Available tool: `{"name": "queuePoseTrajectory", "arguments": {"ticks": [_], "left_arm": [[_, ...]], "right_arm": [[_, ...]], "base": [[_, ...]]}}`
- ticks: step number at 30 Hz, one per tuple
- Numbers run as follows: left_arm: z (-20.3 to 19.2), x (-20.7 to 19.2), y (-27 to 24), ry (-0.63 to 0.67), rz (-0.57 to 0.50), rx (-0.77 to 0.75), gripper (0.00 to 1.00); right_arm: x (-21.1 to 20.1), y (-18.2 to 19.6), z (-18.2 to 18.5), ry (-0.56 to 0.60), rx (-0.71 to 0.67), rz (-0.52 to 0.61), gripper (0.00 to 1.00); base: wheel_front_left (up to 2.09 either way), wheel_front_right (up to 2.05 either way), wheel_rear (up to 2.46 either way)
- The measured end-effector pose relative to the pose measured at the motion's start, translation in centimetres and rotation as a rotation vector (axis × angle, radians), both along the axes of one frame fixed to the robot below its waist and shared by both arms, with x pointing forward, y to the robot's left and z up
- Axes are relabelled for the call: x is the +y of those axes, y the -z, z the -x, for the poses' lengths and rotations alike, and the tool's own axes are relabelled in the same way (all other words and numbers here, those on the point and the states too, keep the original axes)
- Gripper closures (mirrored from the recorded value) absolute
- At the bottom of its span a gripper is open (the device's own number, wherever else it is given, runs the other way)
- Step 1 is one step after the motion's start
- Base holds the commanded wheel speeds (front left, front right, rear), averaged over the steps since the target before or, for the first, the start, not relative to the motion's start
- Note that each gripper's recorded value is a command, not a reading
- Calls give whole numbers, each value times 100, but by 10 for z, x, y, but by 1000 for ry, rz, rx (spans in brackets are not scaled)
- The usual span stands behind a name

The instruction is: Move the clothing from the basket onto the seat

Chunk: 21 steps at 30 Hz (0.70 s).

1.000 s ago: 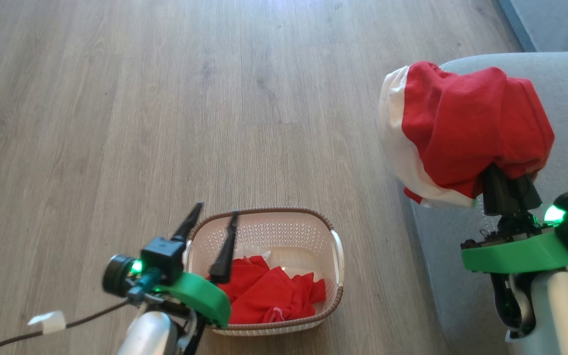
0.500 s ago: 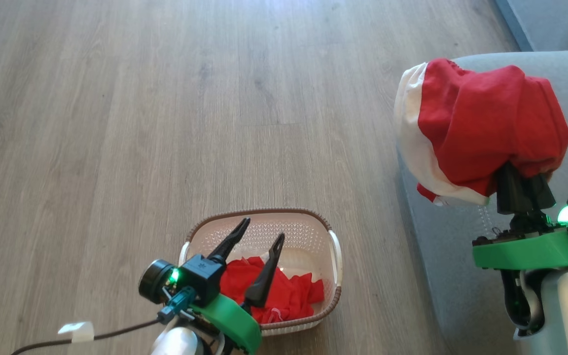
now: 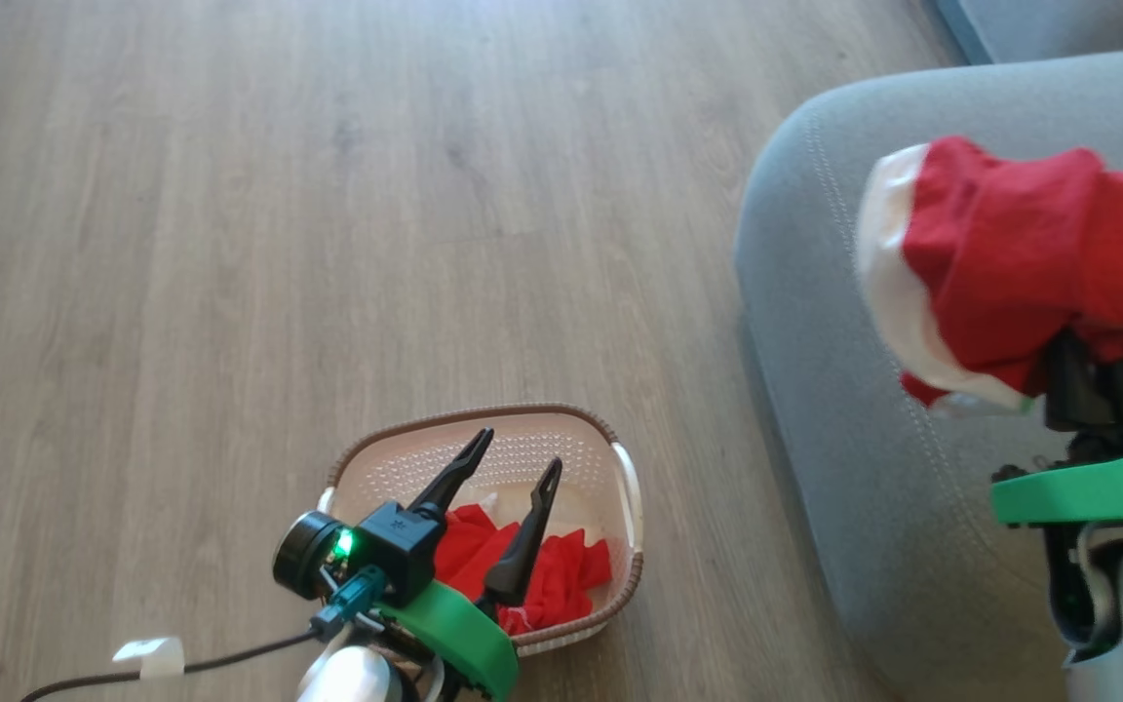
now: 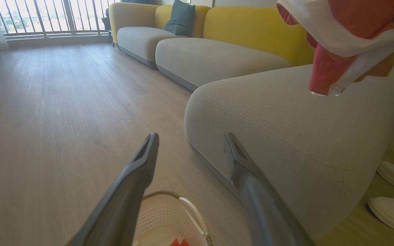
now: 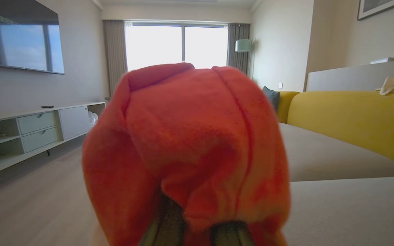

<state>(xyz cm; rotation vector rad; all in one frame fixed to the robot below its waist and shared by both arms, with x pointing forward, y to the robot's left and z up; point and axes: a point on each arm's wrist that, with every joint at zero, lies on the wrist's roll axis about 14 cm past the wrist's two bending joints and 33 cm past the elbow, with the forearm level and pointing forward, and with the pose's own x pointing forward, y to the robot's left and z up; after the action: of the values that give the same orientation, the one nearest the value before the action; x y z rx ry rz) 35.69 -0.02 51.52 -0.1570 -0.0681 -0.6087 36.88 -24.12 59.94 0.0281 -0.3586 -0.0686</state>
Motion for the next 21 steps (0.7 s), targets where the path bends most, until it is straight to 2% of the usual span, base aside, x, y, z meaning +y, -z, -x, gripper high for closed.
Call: {"name": "queuePoseTrajectory", "arguments": {"ticks": [8, 13, 21], "left_arm": [[5, -33, -1, 108, 10, -1, 0], [10, -60, -3, 195, 12, -7, 0], [23, -97, -8, 321, 14, -24, 0]], "right_arm": [[-51, 4, 28, 168, 11, 2, 100], [-78, 18, 67, 278, 48, -17, 100], [-106, 19, 118, 411, 45, -31, 100]], "base": [[0, 0, 0], [0, 0, 0], [0, 0, 0]]}}
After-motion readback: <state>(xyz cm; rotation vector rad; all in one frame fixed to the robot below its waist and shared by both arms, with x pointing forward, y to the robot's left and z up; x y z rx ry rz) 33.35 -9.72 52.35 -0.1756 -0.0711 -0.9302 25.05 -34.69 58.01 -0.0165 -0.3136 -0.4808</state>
